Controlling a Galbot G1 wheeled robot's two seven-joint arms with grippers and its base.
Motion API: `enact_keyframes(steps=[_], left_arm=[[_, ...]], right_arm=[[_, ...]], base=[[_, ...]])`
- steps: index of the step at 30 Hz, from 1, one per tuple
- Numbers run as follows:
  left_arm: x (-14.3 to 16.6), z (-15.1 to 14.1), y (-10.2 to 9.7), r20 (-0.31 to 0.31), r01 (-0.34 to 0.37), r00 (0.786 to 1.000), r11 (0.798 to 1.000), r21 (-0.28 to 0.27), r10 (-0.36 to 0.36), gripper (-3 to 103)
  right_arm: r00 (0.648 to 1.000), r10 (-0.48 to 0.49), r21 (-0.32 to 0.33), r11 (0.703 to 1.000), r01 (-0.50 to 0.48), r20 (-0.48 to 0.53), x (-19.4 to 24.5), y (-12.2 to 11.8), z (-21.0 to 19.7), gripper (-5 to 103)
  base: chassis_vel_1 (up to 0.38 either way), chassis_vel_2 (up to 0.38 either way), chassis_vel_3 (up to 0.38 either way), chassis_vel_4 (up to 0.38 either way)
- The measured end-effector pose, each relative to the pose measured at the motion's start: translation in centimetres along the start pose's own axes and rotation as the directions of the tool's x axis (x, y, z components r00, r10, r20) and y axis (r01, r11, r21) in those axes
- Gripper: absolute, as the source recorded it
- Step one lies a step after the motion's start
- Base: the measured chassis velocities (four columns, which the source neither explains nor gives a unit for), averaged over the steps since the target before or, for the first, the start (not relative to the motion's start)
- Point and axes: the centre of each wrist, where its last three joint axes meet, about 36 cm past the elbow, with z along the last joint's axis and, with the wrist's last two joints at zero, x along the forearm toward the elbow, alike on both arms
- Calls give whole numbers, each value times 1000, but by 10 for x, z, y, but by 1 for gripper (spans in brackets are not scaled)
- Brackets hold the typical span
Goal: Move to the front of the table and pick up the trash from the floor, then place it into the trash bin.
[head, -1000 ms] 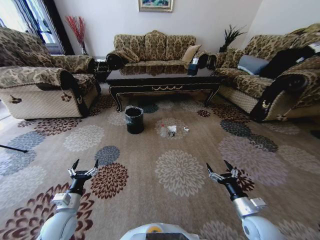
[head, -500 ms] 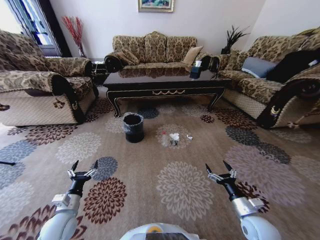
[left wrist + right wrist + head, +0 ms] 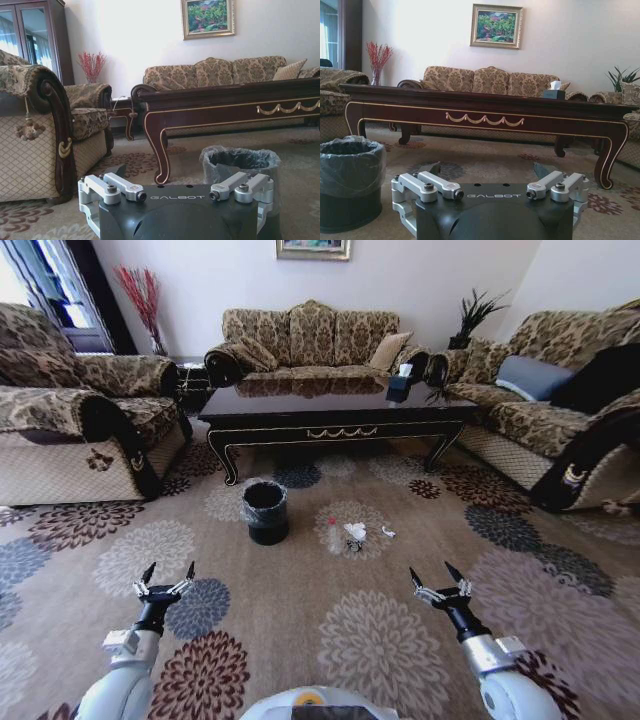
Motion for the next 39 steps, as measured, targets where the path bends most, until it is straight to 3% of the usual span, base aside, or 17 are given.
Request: enact_keyframes(steps=[26,39], left_arm=[[-1,1,2,1,9,1000,1000,5,-9,100],[-12,-6,-2,7,16,1000,1000,-9,-16,100]], right_arm=[[1000,-4,3,1000,4,-4,0,4,1,100],[999,42,3,999,-42,-1,-4,7,1,100]], base=[[-197,198,197,-194],[-171,175,172,-187]])
